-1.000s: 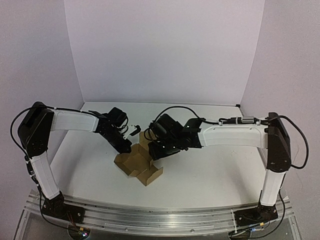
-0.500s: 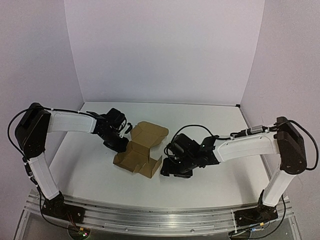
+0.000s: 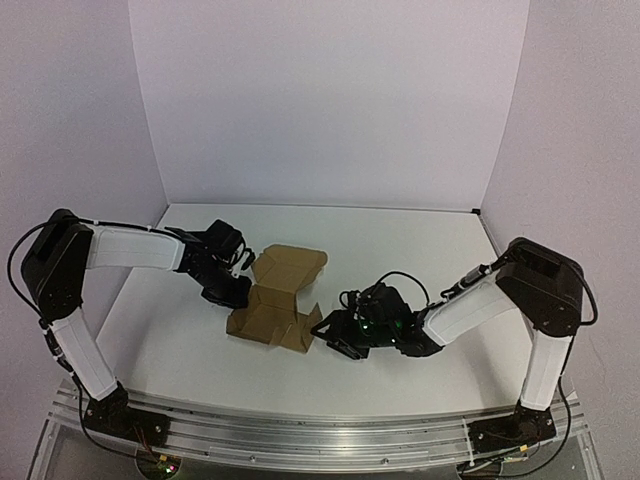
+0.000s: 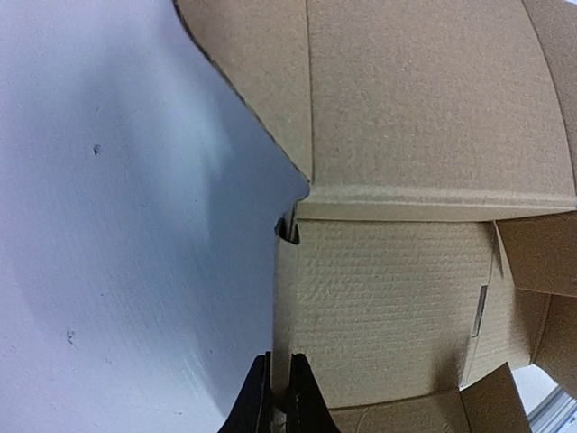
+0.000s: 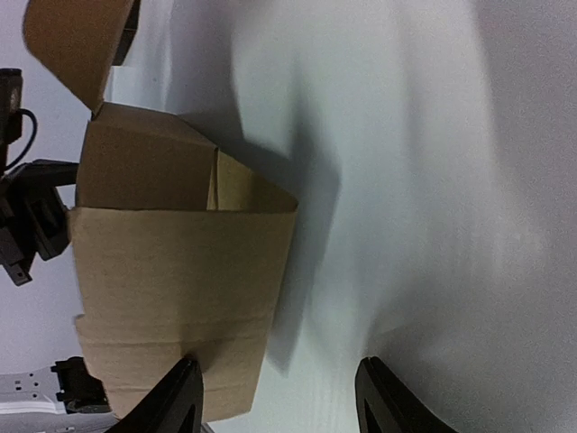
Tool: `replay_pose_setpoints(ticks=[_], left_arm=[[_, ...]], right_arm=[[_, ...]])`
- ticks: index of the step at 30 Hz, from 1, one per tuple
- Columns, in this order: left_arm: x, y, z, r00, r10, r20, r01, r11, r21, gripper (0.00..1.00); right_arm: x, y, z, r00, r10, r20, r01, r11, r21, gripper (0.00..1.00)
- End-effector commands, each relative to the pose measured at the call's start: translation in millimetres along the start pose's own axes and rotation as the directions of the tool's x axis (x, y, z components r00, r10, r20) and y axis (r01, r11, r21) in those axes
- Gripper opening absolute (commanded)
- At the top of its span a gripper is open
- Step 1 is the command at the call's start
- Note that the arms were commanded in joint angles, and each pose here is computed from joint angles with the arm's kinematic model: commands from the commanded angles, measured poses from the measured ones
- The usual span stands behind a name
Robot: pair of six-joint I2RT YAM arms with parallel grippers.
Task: Fold the paper box
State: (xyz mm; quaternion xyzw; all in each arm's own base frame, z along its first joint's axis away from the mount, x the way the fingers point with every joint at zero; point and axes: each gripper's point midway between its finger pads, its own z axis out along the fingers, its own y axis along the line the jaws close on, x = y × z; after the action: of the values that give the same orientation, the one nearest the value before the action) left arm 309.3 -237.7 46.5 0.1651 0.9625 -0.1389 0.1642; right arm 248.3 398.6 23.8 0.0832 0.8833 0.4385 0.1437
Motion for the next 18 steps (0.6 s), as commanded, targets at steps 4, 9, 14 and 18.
replay_pose_setpoints(ticks=[4,9,14,18], left_arm=[[25.7,8.6,-3.6,0.972,-0.194,-0.131,0.213,0.965,0.151,0.0],[17.2,-5.4,-8.1,0.978,-0.171,-0.119,0.195,0.951,0.239,0.0],[21.4,-2.3,-7.5,0.983,-0.138,-0.119,0.163,0.961,0.226,0.0],[24.1,-2.0,-6.7,0.985,-0.126,-0.121,0.151,0.962,0.226,0.0]], right_arm=[[-1.8,4.0,-7.1,0.995,0.093,0.031,-0.088,0.987,-0.133,0.64],[-1.6,21.1,-4.1,0.997,0.08,0.015,-0.074,0.966,-0.247,0.66],[-5.4,60.8,-2.5,0.999,0.049,-0.002,-0.045,0.898,-0.438,0.65],[-6.6,82.0,-0.7,1.0,0.014,-0.01,-0.017,0.859,-0.512,0.63]])
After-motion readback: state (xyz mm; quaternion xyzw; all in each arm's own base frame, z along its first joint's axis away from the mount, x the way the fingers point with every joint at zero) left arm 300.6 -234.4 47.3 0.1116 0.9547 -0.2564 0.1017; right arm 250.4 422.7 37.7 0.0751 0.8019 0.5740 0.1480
